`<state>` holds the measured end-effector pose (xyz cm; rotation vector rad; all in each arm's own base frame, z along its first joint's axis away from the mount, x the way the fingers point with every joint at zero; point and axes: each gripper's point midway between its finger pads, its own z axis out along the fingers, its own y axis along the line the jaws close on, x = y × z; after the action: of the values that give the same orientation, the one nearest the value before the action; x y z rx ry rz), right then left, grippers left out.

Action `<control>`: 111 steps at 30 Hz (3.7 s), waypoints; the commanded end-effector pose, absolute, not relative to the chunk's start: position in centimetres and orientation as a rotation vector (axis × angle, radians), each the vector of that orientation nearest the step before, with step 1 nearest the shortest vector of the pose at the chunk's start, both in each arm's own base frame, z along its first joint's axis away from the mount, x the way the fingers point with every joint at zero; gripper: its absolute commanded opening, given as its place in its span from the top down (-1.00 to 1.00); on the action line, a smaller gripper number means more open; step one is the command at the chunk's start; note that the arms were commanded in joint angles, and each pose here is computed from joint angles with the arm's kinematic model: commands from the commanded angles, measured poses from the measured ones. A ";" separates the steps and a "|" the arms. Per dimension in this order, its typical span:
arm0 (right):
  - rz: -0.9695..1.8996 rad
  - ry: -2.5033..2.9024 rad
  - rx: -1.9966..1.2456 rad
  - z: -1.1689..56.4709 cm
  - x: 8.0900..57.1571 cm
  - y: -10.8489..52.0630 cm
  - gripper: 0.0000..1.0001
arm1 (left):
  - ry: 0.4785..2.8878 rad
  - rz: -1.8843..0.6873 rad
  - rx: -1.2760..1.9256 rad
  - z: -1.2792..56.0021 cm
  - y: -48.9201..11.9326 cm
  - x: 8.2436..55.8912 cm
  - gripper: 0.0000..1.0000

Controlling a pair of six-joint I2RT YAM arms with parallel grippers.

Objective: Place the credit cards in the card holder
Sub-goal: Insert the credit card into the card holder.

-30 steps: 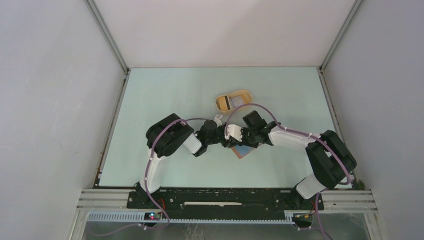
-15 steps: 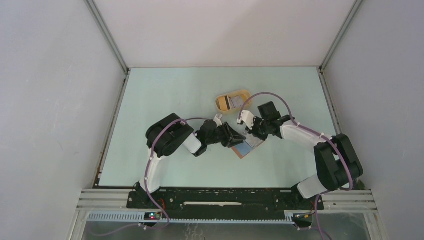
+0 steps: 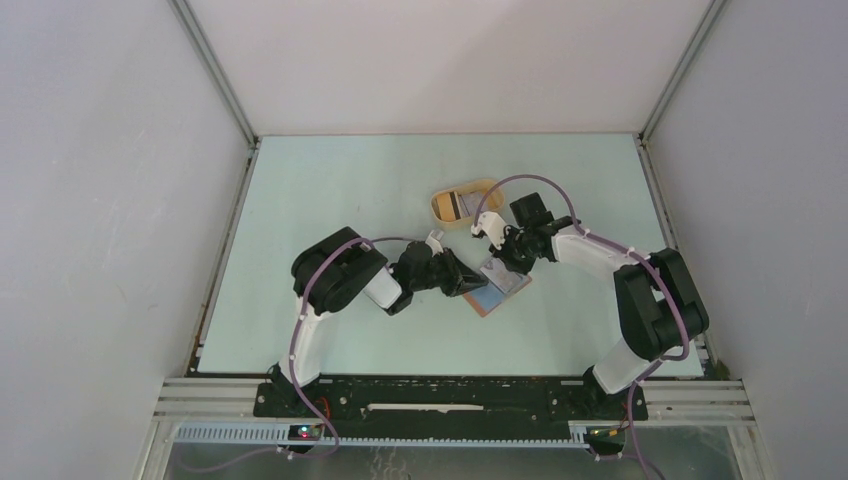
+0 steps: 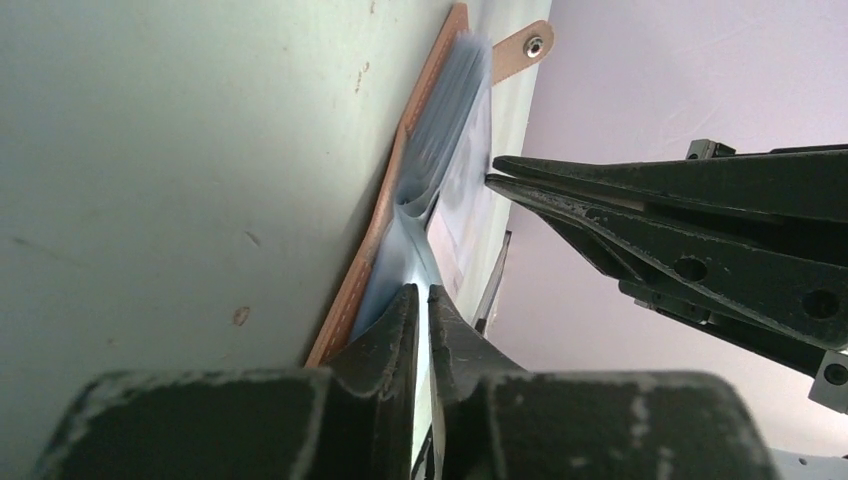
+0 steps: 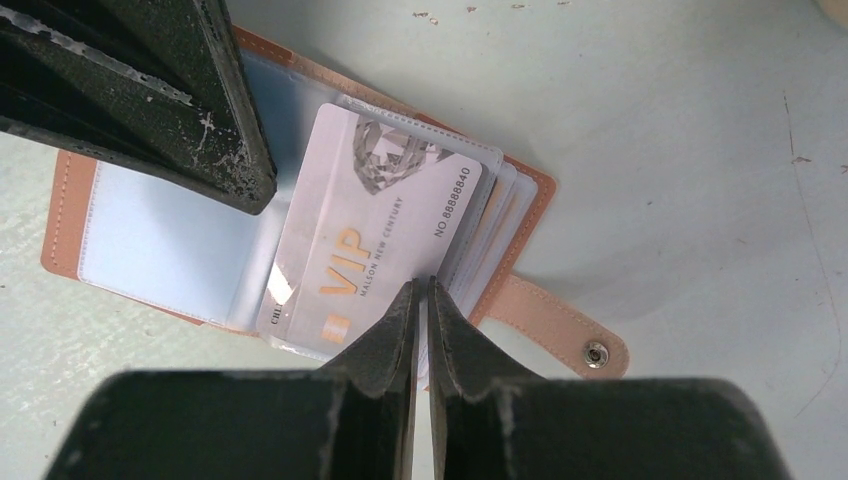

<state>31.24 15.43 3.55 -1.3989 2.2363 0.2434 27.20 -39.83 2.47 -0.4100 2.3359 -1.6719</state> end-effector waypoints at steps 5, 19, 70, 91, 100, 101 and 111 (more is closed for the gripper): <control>0.206 2.303 -1.381 2.7 31.3 14.4 0.74 | 2.414 -1.567 -0.394 1.2 -39.1 27.1 0.81; 0.242 2.295 -1.373 3.3 31.1 14.8 0.74 | 2.466 -1.505 -0.327 2.0 -40.6 28.6 0.84; 0.510 2.439 -1.231 3.4 29.3 18.5 0.70 | 2.475 -1.378 -0.230 2.9 -38.2 28.6 0.62; 0.872 2.229 -1.058 10.6 29.6 17.0 0.62 | 2.295 -1.258 -0.013 9.4 -36.7 29.6 0.55; 0.975 2.151 -1.075 12.4 28.6 17.7 0.56 | 2.134 -0.898 0.066 14.5 -30.1 29.8 0.46; 0.984 2.164 -1.086 11.9 28.3 17.9 0.56 | 2.113 -0.861 0.069 15.2 -29.0 29.6 0.45; 0.986 2.304 -1.171 7.6 27.3 19.3 0.51 | 1.821 -0.641 -0.289 19.2 -18.2 28.8 -0.99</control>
<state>26.85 18.46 7.93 -1.1138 2.3004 1.0033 28.23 -23.58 20.94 -0.0755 1.8777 -0.8052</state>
